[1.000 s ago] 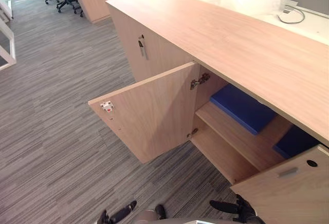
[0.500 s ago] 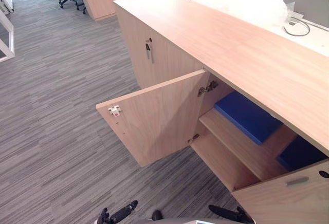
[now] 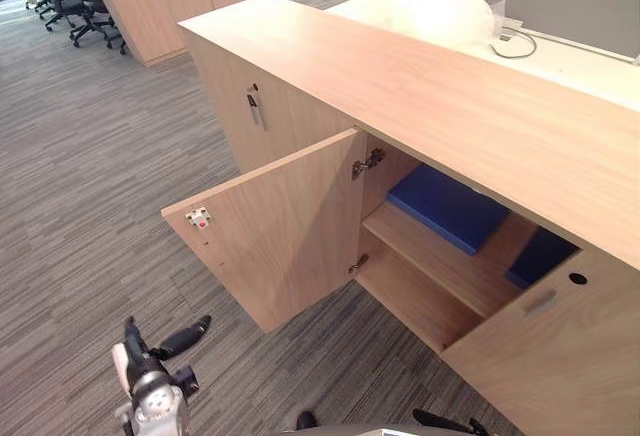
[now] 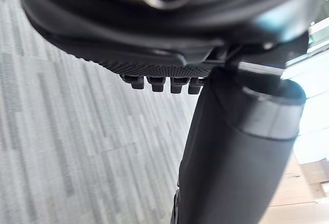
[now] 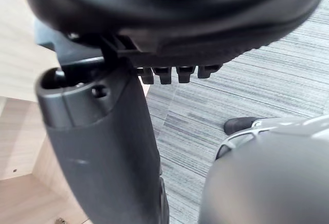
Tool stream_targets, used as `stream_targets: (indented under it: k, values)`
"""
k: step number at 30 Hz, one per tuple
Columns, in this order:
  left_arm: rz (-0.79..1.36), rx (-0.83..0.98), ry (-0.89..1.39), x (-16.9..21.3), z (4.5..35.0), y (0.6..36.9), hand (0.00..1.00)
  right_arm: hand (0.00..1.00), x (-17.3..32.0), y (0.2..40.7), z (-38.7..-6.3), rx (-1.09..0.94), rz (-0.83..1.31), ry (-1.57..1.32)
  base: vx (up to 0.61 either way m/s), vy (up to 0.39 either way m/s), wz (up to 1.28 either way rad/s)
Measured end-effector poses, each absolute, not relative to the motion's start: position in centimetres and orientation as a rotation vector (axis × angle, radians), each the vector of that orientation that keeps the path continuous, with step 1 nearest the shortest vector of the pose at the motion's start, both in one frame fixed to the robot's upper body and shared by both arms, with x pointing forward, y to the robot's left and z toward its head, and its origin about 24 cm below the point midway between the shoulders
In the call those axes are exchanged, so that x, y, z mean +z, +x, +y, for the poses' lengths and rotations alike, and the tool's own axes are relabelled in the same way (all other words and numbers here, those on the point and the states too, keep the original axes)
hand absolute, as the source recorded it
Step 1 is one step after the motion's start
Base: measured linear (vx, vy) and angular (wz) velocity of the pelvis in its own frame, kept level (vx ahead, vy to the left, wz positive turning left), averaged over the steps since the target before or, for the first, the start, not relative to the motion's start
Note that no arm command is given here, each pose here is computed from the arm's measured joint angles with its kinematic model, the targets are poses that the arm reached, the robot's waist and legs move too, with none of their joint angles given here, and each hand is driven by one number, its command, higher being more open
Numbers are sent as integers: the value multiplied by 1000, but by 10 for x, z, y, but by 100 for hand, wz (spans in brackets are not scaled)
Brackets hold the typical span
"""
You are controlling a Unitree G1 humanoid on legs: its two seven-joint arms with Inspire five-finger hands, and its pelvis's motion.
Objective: Walk over to the cabinet, pick up the folder, carry it to the office cabinet, place the folder inside the office cabinet, then close the office cabinet door
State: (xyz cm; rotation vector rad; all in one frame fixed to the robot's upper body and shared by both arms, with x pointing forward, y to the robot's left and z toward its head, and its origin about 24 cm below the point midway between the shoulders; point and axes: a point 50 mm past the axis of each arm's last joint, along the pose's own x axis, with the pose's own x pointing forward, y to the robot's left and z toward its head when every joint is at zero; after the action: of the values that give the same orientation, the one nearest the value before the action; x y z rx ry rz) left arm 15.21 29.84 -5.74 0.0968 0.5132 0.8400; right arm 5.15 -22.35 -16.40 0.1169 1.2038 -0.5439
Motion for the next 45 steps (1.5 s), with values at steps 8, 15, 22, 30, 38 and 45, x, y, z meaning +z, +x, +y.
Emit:
stream_targets:
  k: [8, 15, 22, 30, 38, 45]
  values:
    - [369, 833, 168, -22, 319, 187, 100, 100, -166, 38, -226, -514, 1252, 105, -57, -5, -5]
    - [351, 642, 189, -12, 328, 210, 100, 100, -166, 41, -226, -507, 1240, 138, 32, 5, -12]
    - [439, 436, 180, -26, 312, 234, 100, 100, -168, 37, -225, -492, 1260, 148, -21, -1, -10]
    - [515, 371, 223, -30, 321, 241, 100, 100, -167, 31, -233, -501, 1276, 132, -35, 1, -3]
    - [573, 306, 389, -34, 317, 245, 100, 100, -168, 27, -231, -500, 1293, 144, -3, 1, 1]
    - [498, -203, 1404, -22, 291, 251, 100, 100, -169, 21, -233, -534, 1296, 150, -57, 26, 25]
